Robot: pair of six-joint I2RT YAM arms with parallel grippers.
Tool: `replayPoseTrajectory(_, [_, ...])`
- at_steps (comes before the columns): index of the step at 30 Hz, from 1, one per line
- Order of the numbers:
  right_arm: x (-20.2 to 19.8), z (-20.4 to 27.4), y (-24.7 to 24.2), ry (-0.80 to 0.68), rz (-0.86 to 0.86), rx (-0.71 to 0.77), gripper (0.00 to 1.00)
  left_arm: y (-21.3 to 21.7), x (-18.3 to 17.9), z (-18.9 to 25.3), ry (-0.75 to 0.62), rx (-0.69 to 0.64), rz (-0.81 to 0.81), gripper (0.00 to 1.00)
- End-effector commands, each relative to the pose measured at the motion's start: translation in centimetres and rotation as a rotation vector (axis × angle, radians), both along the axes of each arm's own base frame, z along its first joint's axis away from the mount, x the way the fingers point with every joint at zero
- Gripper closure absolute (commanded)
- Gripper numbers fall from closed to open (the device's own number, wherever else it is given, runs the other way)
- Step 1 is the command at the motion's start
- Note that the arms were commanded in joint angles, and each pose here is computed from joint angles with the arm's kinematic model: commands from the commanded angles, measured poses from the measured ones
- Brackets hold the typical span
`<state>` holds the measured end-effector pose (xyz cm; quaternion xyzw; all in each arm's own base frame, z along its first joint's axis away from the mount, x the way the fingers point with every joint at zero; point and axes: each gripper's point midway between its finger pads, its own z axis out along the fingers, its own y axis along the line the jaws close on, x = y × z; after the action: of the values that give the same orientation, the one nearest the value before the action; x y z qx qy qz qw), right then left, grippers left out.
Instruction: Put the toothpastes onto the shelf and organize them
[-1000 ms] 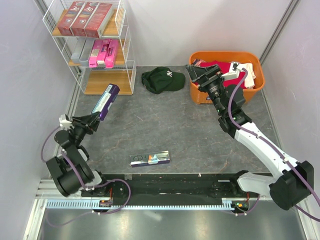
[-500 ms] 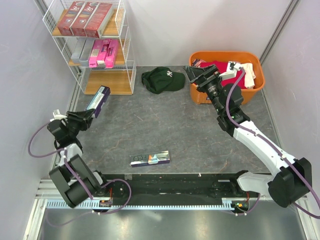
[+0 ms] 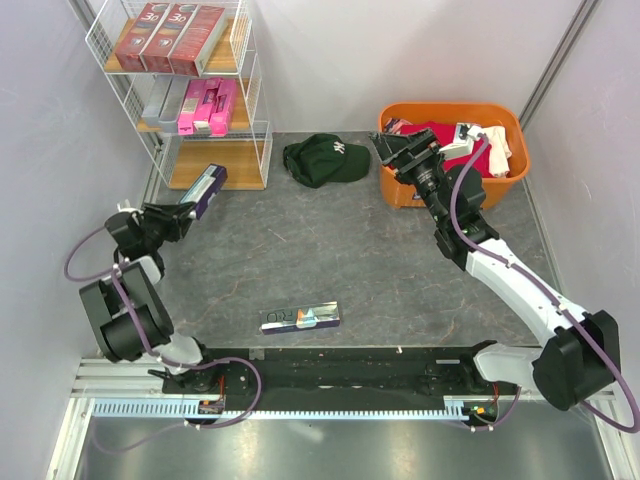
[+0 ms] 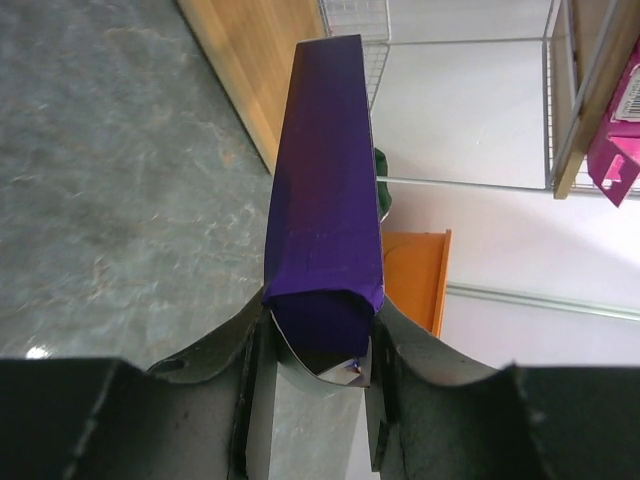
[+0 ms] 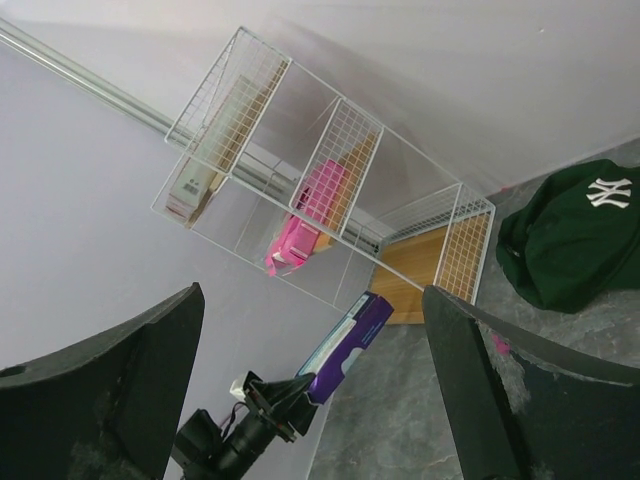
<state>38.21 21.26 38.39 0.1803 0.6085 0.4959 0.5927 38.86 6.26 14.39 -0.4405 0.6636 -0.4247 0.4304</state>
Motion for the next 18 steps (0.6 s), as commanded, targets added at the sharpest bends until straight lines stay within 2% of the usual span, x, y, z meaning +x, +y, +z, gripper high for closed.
replayPoseTrajectory(1, [0.1, 0.3, -0.2, -0.02, 0.013, 0.018, 0.02, 0.0, 3.6, 1.3, -0.06, 0.027, 0.034, 0.86])
replayPoseTrajectory(9, [0.7, 0.1, -1.4, -0.019, -0.02, 0.004, 0.02, -0.2, 7.9, -2.3, -0.017, -0.009, 0.202, 0.86])
replayPoseTrajectory(12, [0.8, -0.3, -1.4, -0.01, -0.02, -0.003, 0.02, -0.4, 9.8, -1.8, -0.046, 0.001, 0.234, 0.86])
replayPoseTrajectory(16, [0.9, -1.7, -1.3, 0.019, -0.018, -0.009, 0.02, -0.6, 12.2, -4.6, 0.01, -0.049, 0.241, 0.85])
replayPoseTrajectory(18, [1.0, -2.0, -1.3, 0.027, -0.017, -0.009, 0.02, -0.5, 13.4, -4.6, 0.002, -0.074, 0.254, 0.85])
